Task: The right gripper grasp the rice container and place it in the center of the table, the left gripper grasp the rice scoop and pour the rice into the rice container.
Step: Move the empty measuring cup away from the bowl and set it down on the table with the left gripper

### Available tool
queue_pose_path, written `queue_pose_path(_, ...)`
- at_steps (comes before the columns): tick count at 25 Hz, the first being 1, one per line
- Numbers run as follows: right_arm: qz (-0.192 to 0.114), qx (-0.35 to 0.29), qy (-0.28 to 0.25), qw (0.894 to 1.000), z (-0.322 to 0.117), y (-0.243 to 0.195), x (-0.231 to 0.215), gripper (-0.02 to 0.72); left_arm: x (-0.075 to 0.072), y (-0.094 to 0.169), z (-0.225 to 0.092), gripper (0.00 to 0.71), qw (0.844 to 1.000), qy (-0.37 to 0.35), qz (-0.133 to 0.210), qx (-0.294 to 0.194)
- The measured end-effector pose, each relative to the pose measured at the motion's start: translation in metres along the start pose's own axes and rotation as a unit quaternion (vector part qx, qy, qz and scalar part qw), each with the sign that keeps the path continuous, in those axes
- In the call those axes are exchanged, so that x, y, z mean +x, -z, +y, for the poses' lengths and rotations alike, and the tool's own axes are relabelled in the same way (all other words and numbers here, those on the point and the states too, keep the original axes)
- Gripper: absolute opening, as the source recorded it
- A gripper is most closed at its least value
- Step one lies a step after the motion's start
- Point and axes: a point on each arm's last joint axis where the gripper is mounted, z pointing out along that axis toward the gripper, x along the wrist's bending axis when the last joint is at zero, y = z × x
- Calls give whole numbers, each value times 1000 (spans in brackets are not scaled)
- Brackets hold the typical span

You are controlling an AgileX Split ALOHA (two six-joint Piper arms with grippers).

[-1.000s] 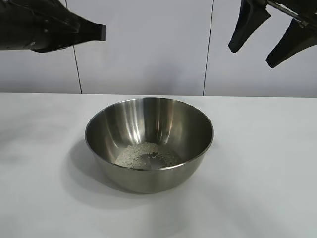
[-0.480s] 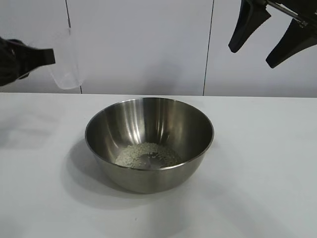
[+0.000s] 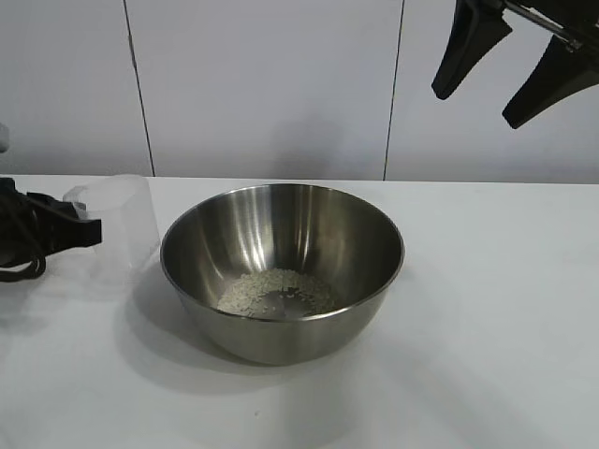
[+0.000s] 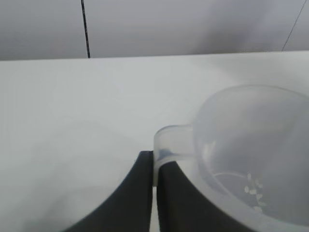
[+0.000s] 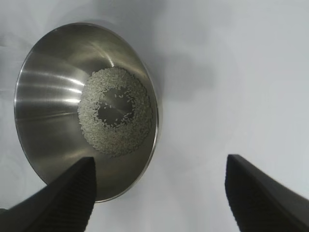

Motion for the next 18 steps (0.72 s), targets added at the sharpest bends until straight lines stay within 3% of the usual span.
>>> queue_pose_path(10,0,-2,0,1000,0,0,0,515,4,10,-14,15,999,-22,7,24)
queue_pose_path(18,-1,-10,0,1000,2,0,0,515,2,21,-22,215,999,-24,5,31)
